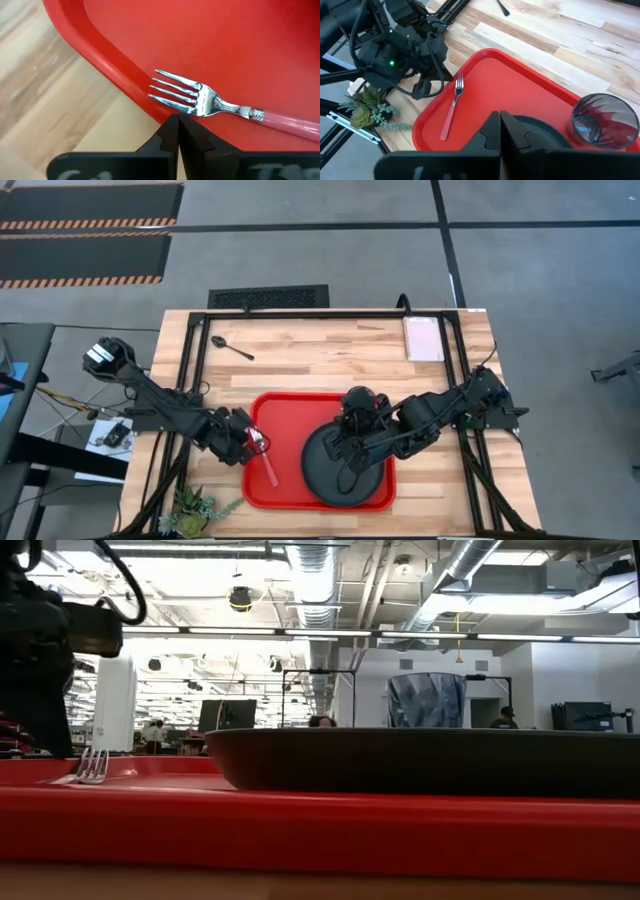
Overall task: Pick and place plate/cup/fork/spoon on tray
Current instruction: Put the pink fork into the red serving tray
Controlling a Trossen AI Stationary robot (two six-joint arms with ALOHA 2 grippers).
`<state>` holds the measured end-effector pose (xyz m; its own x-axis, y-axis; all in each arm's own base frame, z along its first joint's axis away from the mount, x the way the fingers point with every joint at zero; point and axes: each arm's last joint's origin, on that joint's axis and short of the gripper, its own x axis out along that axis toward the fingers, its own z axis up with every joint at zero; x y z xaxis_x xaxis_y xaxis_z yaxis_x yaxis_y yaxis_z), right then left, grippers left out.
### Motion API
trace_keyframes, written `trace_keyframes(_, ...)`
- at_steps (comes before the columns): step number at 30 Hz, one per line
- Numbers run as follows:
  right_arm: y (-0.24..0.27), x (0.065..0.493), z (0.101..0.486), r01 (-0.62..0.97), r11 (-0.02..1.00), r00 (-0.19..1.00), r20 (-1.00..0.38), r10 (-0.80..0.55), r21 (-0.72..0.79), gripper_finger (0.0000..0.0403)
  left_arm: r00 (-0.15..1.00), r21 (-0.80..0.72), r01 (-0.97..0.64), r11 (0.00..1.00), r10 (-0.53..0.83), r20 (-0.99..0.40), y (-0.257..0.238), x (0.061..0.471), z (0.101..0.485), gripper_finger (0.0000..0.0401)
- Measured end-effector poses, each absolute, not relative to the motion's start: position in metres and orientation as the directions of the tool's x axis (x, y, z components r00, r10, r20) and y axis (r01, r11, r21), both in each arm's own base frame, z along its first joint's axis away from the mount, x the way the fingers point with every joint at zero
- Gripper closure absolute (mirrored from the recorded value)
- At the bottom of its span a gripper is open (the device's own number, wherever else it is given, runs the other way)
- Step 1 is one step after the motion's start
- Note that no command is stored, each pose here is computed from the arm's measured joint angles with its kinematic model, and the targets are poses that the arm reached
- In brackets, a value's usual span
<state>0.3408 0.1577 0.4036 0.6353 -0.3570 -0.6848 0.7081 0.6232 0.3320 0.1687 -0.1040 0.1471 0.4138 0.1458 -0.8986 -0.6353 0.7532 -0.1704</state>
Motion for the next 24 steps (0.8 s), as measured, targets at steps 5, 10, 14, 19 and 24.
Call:
trace_keyframes(5, 0.158, 0.341, 0.404, 0.708, 0.623, 0.635, -0.685, -0.357, 0.332, 0.0393, 0.419, -0.203, -0.637, 0.743, 0.113, -0.901, -0.099, 0.174, 0.148, 0.0401)
trace_keyframes(10, 0.158, 0.341, 0.404, 0.708, 0.624, 0.635, -0.685, -0.357, 0.331, 0.0392, 0.475, -0.280, -0.626, 0.728, 0.072, -0.877, -0.099, 0.180, 0.163, 0.0401)
trace_keyframes(14, 0.158, 0.341, 0.403, 0.706, 0.630, 0.634, -0.686, -0.357, 0.325, 0.0393, 0.416, -0.206, -0.656, 0.726, 0.120, -0.902, -0.089, 0.179, 0.157, 0.0401)
trace_keyframes(19, 0.158, 0.341, 0.403, 0.705, 0.631, 0.634, -0.686, -0.357, 0.323, 0.0392, 0.413, -0.194, -0.640, 0.743, 0.121, -0.902, -0.082, 0.187, 0.154, 0.0401)
trace_keyframes(24, 0.158, 0.340, 0.404, 0.704, 0.632, 0.635, -0.686, -0.356, 0.324, 0.0393, 0.439, -0.208, -0.630, 0.748, 0.122, -0.890, -0.075, 0.195, 0.154, 0.0401)
